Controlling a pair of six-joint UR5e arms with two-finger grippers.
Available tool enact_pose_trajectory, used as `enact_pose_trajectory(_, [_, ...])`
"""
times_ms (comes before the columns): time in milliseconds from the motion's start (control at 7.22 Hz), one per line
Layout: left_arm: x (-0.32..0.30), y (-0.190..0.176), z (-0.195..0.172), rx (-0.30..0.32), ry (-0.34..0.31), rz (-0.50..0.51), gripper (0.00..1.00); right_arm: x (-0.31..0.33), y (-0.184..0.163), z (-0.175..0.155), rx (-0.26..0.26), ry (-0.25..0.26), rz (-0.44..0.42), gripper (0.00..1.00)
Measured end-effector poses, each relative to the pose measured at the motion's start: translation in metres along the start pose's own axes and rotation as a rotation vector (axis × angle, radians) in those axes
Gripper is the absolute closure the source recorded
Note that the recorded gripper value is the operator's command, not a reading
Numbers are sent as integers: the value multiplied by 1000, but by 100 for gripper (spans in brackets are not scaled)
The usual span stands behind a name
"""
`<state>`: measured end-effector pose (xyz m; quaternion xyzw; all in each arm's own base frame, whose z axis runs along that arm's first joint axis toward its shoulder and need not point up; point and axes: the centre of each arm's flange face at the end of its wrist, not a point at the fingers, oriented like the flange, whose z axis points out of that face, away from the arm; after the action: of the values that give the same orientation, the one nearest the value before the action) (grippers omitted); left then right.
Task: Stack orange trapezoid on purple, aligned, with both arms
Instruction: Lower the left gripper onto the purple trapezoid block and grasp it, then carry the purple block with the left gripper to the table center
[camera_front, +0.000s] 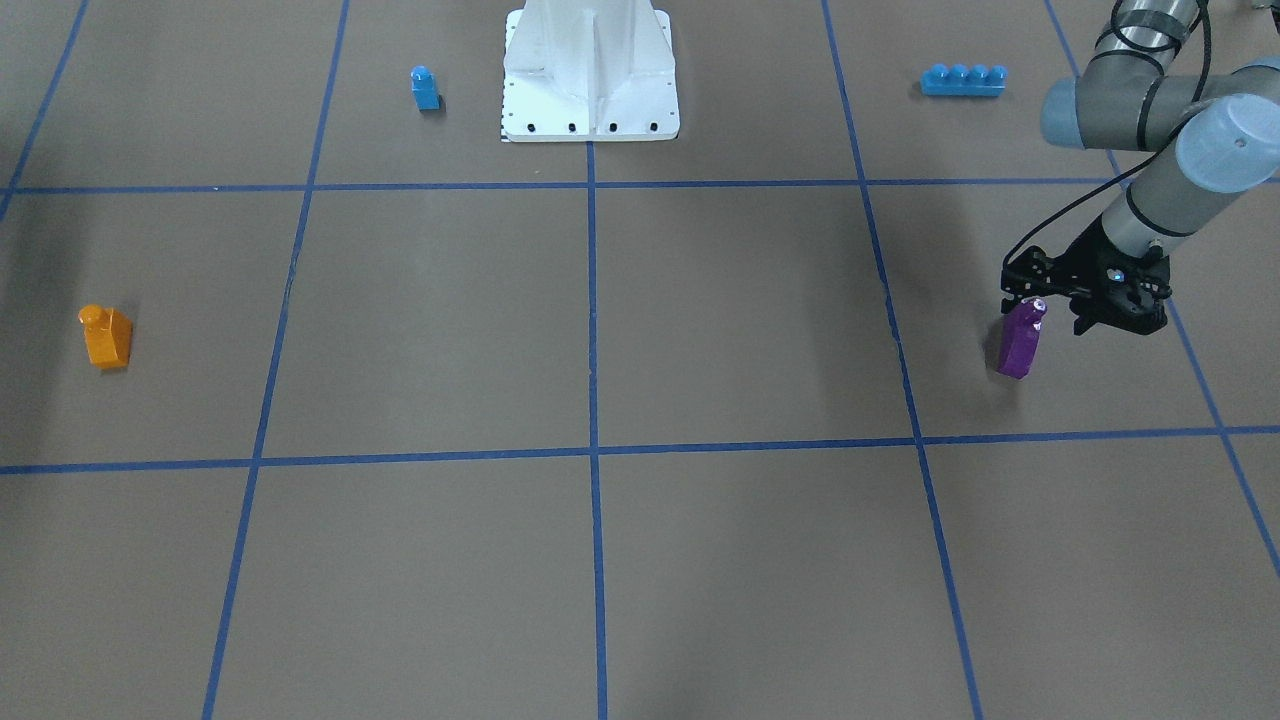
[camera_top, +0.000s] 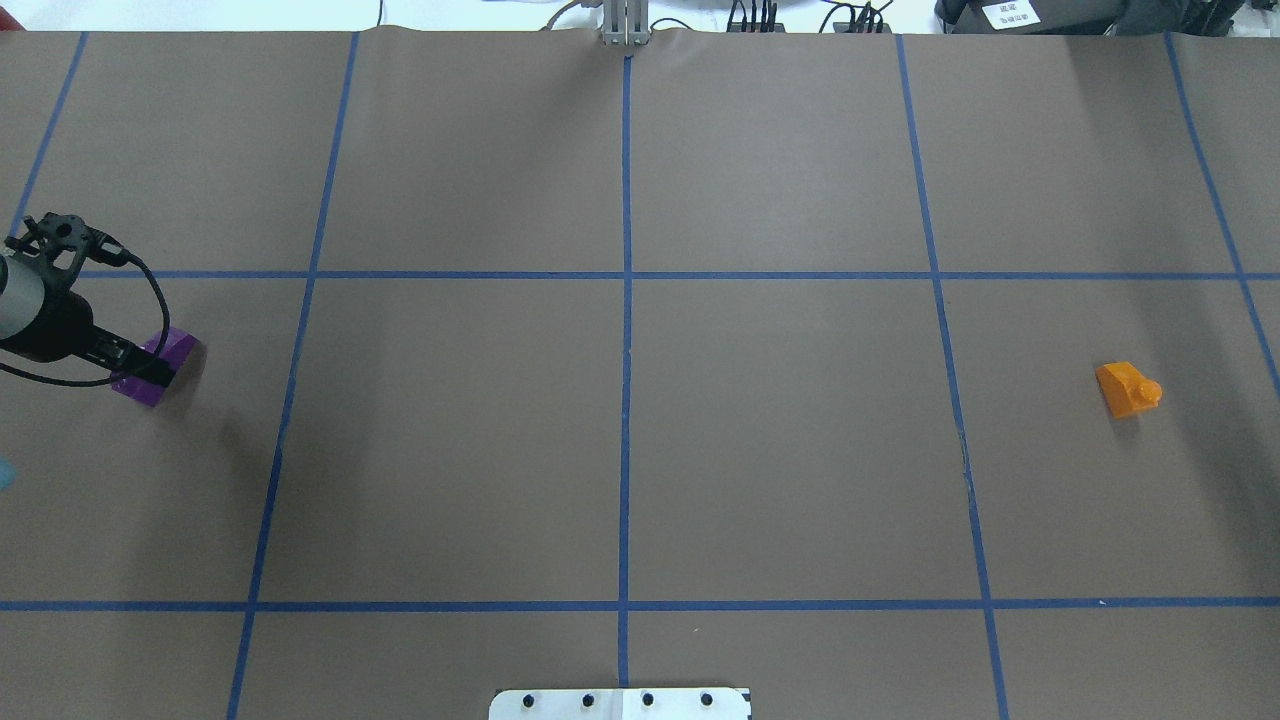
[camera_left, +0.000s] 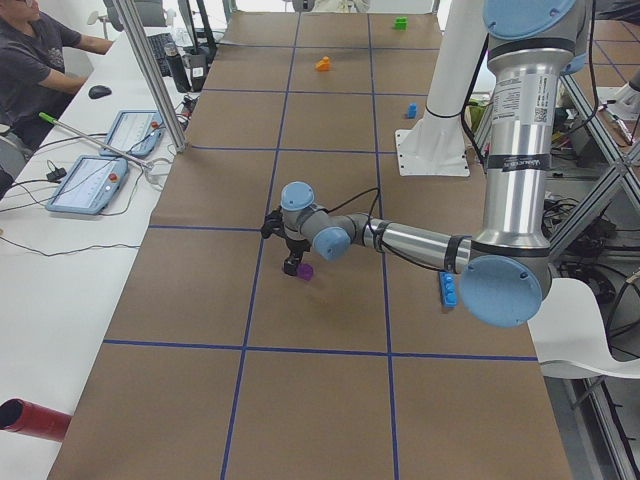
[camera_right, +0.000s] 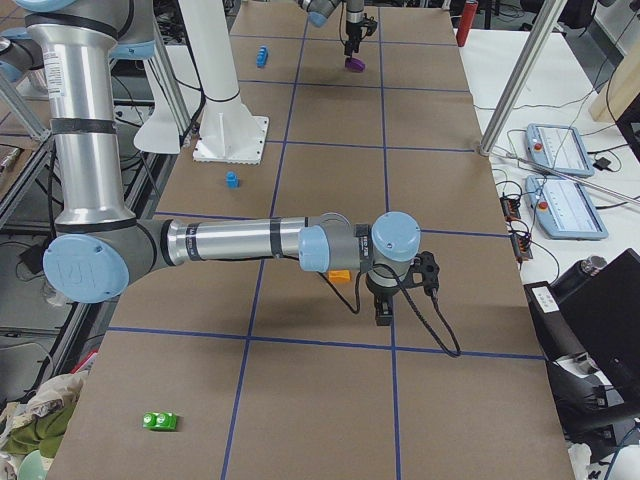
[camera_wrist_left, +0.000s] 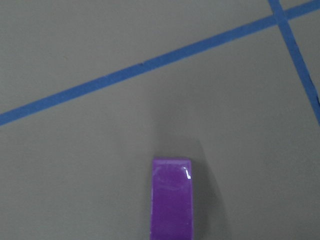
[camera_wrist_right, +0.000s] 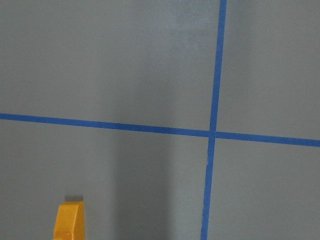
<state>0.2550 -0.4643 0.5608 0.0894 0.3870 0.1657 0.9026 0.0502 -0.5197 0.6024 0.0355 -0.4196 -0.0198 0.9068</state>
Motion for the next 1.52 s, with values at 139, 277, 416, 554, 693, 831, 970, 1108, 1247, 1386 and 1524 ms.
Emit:
enact_pose_trajectory(139, [-1,2,7,-13,-3,2,10,0,0,0,-1,-2,1,0])
enact_pose_trajectory(277, [-3,4,12,-23,-5,3,30,0,0,0,-1,-4,2,0])
enact_pose_trajectory(416, [-4,5,15,-29,-7,3,53,0,0,1,-2,-6,2,0])
enact_pose_trajectory(554, [-6,6,17,-34,-9,2,80,0,0,1,-2,-9,2,0])
enact_pose_trajectory(693, [-7,8,18,-38,-11,0,100,0,0,1,-2,-11,3,0])
enact_pose_trajectory(831, [-8,10,19,-41,-12,-5,100,0,0,1,-2,-12,3,0])
enact_pose_trajectory(970, [-8,11,17,-41,-11,-9,100,0,0,1,-2,-12,4,0])
enact_pose_trajectory(1108, [-3,9,9,-28,-2,-4,100,0,0,1,-2,-13,4,0])
enact_pose_trajectory(1247, [10,3,-7,-2,13,11,100,0,0,1,-3,-13,4,0])
enact_pose_trajectory(1386, [26,-9,-23,24,25,27,100,0,0,1,-4,-13,5,0])
enact_pose_trajectory(1524, [48,-33,-38,47,35,43,100,1,0,2,-5,-13,6,0])
